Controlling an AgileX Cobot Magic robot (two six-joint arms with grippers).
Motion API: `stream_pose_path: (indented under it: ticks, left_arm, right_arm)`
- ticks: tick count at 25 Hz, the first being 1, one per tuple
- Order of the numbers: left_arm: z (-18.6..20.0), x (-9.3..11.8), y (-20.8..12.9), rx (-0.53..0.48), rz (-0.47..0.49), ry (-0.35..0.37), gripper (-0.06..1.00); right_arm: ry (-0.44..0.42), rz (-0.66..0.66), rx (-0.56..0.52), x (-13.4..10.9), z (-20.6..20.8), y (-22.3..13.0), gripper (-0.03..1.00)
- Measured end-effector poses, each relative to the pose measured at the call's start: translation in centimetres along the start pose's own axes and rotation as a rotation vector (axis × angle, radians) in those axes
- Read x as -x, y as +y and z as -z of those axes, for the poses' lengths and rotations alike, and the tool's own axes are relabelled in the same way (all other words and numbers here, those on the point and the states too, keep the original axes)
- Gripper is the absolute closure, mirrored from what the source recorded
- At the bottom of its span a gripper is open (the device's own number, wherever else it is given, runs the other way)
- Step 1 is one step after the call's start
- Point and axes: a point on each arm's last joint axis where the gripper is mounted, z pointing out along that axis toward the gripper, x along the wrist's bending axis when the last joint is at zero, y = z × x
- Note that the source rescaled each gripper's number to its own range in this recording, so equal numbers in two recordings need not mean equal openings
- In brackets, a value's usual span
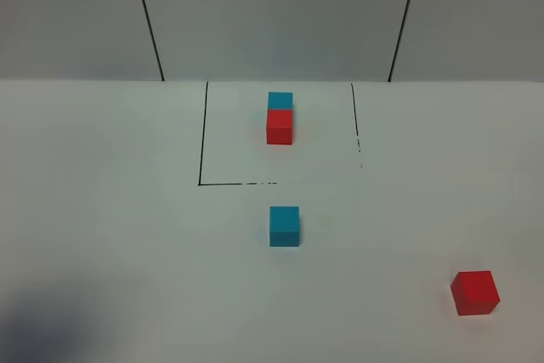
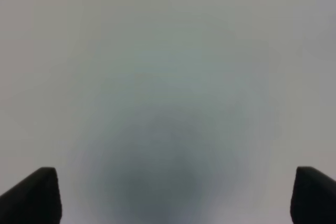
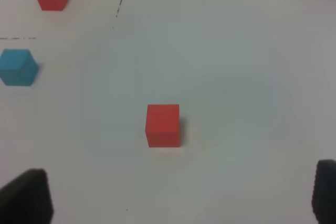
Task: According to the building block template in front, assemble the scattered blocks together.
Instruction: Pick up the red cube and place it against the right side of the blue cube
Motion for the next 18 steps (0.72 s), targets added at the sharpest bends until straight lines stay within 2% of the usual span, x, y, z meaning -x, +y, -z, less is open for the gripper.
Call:
stream_pose_path:
  ticks: [4,8,13,18]
  left_arm:
    - [3.3,1.1,-3.3,0.108,-0.033,-0.01,0.07]
    - [5.1,1.7,-6.7,0.169,-0.049,-0.009,0.08]
    - [5.3,2.2,-11.0,0.217,-0.065,-0.006,0.1]
    - [5.7,2.5,-13.8,0.317,-0.081,0.008,0.12]
  right_arm:
    - [0.0,0.0,0.0,0.0,0.0,0.0,-0.03]
    - [0.0,0.0,0.0,0.0,0.0,0.0,-0.03]
    - [0.0,0.0,0.0,0.0,0.0,0.0,-0.03]
    - [0.0,0.0,0.0,0.0,0.0,0.0,-0.03]
